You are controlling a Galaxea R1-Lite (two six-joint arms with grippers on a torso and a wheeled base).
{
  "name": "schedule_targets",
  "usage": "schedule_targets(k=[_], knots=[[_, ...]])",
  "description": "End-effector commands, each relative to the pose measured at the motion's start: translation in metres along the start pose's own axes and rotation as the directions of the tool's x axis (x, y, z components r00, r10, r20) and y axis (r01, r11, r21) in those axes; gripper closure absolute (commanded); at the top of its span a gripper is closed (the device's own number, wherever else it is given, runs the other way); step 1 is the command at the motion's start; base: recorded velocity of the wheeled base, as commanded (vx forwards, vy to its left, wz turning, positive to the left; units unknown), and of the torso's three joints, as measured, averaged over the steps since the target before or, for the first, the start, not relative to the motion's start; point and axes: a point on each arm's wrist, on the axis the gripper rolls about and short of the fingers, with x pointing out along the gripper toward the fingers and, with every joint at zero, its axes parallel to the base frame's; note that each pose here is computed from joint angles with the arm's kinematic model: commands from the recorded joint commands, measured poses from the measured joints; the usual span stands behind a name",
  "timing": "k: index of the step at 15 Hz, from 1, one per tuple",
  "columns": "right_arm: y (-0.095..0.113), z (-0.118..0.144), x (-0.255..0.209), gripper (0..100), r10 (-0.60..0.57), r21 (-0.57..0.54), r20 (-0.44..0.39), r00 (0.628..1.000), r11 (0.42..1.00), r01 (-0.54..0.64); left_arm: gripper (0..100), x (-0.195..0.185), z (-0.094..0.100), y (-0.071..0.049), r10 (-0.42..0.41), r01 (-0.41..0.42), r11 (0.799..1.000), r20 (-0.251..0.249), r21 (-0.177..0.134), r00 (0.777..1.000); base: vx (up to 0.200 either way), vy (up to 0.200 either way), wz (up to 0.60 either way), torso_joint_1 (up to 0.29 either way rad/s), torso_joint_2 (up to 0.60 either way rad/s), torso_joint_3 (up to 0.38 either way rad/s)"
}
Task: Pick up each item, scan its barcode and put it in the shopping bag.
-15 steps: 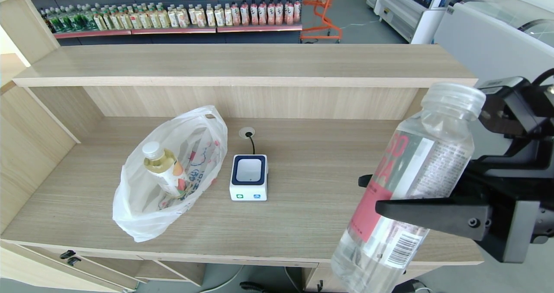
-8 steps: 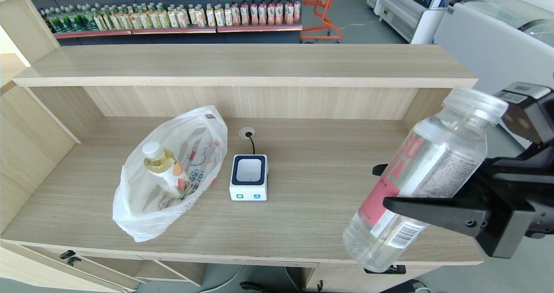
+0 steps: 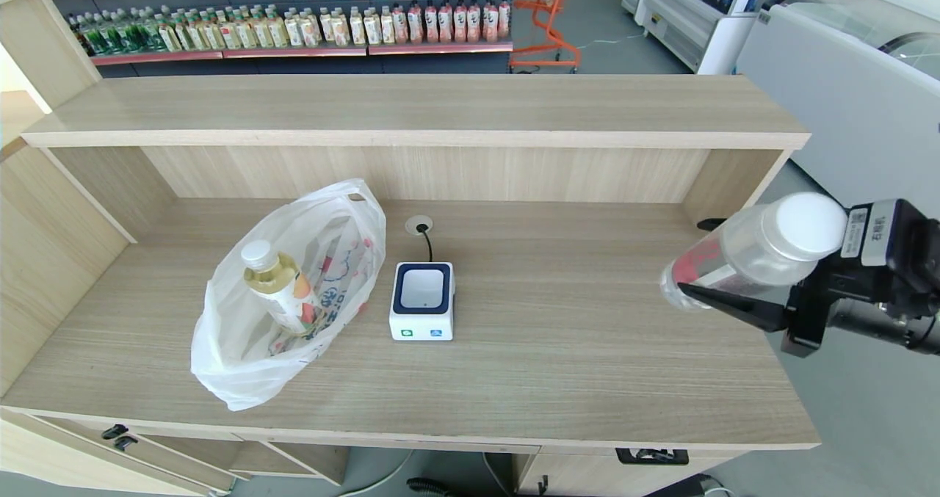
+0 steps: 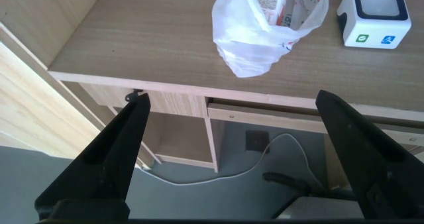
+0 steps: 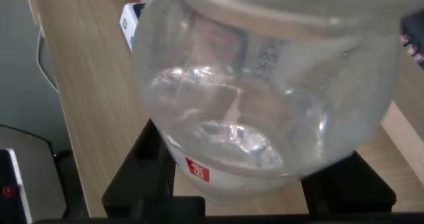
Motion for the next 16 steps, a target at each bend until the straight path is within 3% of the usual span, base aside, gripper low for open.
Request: schedule_targets(k=[1,4,11,16], knots=[[-0.007,-0.016,0.003,100,-0.063,-0.065,-0.051,0.997,0.996,0.06,0,0.0,0.0,0.0,0.0,0.0,1.0,0.0,0.0,1.0,0.0,0.0,0.0,0.0,0.0,0.0],[-0.014,-0.022,0.003,100,-0.113,-0.1,-0.054,0.992,0.989,0.107,0,0.0,0.0,0.0,0.0,0.0,1.0,0.0,0.0,1.0,0.0,0.0,0.0,0.0,0.0,0.0],[-0.014,-0.025,0.006,100,-0.104,-0.092,-0.054,0.993,0.991,0.099,0,0.0,0.0,0.0,0.0,0.0,1.0,0.0,0.001,1.0,0.0,0.0,0.0,0.0,0.0,0.0],[-0.016,-0.023,0.008,100,-0.095,-0.068,-0.032,0.995,0.993,0.092,0,0.0,0.0,0.0,0.0,0.0,1.0,0.0,0.0,1.0,0.0,0.2,0.0,0.002,0.0,0.0]])
